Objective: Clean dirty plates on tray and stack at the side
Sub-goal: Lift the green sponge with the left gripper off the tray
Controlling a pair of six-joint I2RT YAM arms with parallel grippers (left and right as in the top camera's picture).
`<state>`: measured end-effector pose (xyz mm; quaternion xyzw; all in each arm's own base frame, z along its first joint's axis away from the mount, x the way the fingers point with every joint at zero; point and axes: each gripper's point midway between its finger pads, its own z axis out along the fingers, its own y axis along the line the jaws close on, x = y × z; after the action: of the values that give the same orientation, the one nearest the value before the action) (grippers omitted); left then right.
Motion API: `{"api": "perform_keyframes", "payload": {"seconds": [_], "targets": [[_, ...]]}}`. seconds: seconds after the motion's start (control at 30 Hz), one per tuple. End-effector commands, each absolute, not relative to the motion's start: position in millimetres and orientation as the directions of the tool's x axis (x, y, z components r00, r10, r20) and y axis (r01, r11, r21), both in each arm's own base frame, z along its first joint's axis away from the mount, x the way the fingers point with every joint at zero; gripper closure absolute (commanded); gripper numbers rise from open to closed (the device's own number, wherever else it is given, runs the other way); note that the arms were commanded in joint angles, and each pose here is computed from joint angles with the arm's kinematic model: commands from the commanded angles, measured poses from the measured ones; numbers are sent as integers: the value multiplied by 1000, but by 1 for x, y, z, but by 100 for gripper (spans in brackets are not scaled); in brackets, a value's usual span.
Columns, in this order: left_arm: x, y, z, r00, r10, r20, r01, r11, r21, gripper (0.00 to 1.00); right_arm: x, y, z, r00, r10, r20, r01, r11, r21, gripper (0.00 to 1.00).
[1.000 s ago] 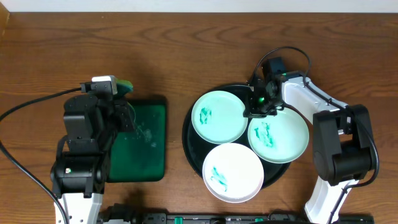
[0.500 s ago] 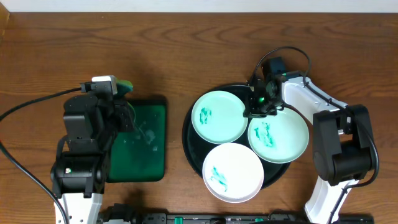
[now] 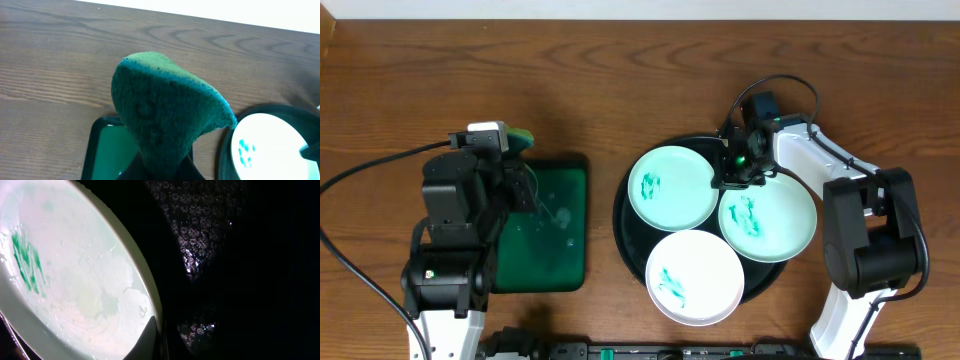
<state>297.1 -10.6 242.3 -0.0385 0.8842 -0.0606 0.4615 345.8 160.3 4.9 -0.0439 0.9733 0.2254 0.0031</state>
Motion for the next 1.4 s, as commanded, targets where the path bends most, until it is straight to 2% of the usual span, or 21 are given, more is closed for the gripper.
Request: {"api": "perform_keyframes", "payload": {"seconds": [0.0,0.5,0.63,0.8,0.93,1.37], "targets": [[300,-10,259,-534,-114,-838,-1,991,-135,93,343,163,-1,-994,-107,-20,-105,894,436,99],[299,-10,254,-552,-116,-826,-5,991,-136,93,343,162,-1,-994,-106,-21,-105,895,433,99],[293,16,211,-666,-185,-723,-183,980,-82,93,343,161,-2,-994,-105,-22,-104,898,428,99],[281,28,136,-791,-388,-473,-411,910,-58,93,343,161,-2,-994,-106,-22,-105,898,428,99],[274,19,94,-852,-429,-300,-436,899,-48,93,343,161,-2,-994,-106,-19,-104,898,427,99],[265,15,104,-847,-439,-298,-438,896,-75,93,343,161,-2,-994,-106,-21,-105,898,428,99]]}}
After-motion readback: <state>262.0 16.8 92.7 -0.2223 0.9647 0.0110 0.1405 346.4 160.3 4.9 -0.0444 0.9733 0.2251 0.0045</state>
